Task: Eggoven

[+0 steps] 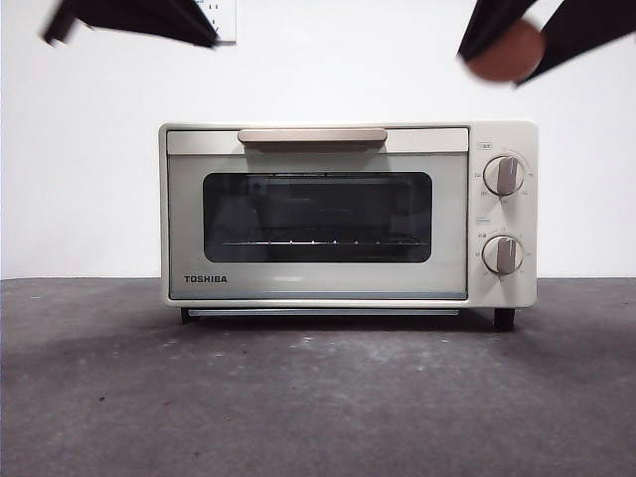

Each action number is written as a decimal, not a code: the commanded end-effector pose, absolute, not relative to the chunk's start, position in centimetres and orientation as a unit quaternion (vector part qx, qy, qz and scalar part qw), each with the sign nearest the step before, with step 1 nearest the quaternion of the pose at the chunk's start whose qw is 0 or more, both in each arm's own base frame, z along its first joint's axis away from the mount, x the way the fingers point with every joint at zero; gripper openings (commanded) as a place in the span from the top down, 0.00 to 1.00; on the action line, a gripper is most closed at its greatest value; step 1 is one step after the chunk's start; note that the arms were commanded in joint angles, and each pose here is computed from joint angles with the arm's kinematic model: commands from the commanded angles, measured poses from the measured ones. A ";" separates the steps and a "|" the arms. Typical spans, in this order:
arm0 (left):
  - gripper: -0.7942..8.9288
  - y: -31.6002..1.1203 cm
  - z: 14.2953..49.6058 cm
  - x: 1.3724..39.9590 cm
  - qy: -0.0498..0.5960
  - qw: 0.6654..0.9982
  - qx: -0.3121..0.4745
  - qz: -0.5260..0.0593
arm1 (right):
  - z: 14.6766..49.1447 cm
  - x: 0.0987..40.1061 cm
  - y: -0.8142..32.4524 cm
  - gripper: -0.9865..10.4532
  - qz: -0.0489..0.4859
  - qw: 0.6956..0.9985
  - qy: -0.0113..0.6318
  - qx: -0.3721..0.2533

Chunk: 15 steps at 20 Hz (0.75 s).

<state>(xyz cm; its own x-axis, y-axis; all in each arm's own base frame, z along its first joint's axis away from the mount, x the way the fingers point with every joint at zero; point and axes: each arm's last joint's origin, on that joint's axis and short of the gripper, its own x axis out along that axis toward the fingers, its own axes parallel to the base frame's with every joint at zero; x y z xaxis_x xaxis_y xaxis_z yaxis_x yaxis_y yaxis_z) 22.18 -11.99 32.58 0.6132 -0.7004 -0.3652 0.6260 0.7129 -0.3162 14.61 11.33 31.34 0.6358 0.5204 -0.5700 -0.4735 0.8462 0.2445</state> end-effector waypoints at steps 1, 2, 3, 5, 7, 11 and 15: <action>0.91 -13.6 33.0 24.8 0.228 0.897 -0.063 -0.374 | 32.5 13.6 10.7 0.91 0.283 0.910 0.300 0.039; 0.91 -14.1 32.9 25.8 0.230 0.897 -0.061 -0.374 | 32.8 13.3 10.4 0.91 0.285 0.912 0.293 0.041; 0.91 -14.6 32.8 26.9 0.233 0.896 -0.057 -0.374 | 33.0 12.9 10.2 0.91 0.287 0.913 0.287 0.042; 0.91 -15.5 32.5 28.5 0.240 0.894 -0.051 -0.374 | 33.1 12.6 10.0 0.91 0.288 0.914 0.283 0.043; 0.91 -16.2 32.0 29.5 0.248 0.892 -0.048 -0.375 | 33.2 12.6 9.9 0.91 0.288 0.914 0.283 0.043; 0.91 -16.9 31.1 30.3 0.258 0.890 -0.037 -0.374 | 33.1 12.6 9.9 0.91 0.288 0.914 0.283 0.043; 0.91 -17.4 30.1 30.7 0.268 0.889 -0.025 -0.370 | 33.2 12.6 10.0 0.91 0.289 0.914 0.282 0.041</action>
